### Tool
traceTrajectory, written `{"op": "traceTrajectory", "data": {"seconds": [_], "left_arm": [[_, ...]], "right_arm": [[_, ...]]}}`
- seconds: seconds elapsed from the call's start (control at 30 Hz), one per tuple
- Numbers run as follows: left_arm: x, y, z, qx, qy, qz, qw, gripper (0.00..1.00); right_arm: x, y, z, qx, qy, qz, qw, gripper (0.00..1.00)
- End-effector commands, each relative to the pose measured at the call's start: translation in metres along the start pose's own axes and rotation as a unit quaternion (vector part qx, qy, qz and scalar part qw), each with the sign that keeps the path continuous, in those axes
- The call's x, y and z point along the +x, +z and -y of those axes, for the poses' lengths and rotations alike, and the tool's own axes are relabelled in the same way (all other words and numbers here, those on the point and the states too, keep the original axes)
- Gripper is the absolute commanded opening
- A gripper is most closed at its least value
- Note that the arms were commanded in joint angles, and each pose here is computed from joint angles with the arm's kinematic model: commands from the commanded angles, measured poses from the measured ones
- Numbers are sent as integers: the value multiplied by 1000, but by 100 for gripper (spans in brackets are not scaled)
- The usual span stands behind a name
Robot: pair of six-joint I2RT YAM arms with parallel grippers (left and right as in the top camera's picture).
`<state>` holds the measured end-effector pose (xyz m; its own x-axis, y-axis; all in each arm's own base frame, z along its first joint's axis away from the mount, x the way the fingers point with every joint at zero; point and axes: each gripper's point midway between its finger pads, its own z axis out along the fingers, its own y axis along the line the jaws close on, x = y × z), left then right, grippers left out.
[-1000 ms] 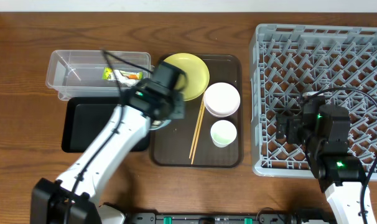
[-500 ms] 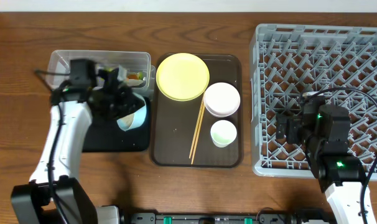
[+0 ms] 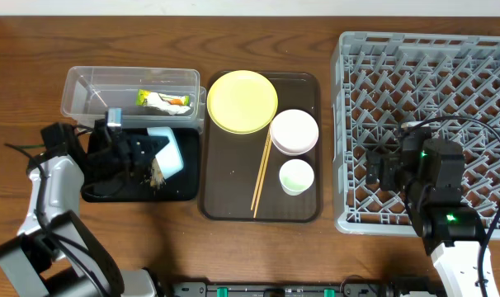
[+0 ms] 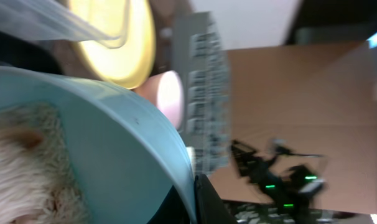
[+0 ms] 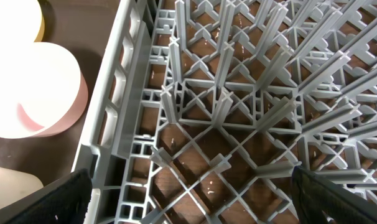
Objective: Sort waste into correct bins and load items into the dishwasher rack
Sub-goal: 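Tip the blue bowl over the black tray to pour out the rice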
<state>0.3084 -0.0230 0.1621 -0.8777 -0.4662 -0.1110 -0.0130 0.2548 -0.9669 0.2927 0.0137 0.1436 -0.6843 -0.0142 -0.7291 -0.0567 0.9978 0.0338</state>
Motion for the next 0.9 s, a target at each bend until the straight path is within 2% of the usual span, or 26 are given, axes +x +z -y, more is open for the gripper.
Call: {"op": "traceTrajectory", "data": {"seconds": [0.0,0.23,0.33,0.47,0.67,0.77,0.87], "left_arm": [[-7,-8,19,88,-53,13,995,6],[-10,-12,16,88,-75,19,993,6],[-10,-13,16,89,-109,17,990,6],[-10,-13,16,89,-192,10,977,6],[-10,-13,16,90,-223,7,971,6],[-12,-13,16,90,-210,9,974,6],[-22,-14,16,89,-109,21,990,6]], "right_arm": [[-8,-3,1,0,10,8,1000,99],[-8,-3,1,0,10,8,1000,99],[-8,-3,1,0,10,8,1000,99],[-8,-3,1,0,10,8,1000,99],[-7,-3,1,0,10,8,1000,99],[-7,-3,1,0,10,8,1000,99],[-8,-3,1,0,10,8,1000,99]]}}
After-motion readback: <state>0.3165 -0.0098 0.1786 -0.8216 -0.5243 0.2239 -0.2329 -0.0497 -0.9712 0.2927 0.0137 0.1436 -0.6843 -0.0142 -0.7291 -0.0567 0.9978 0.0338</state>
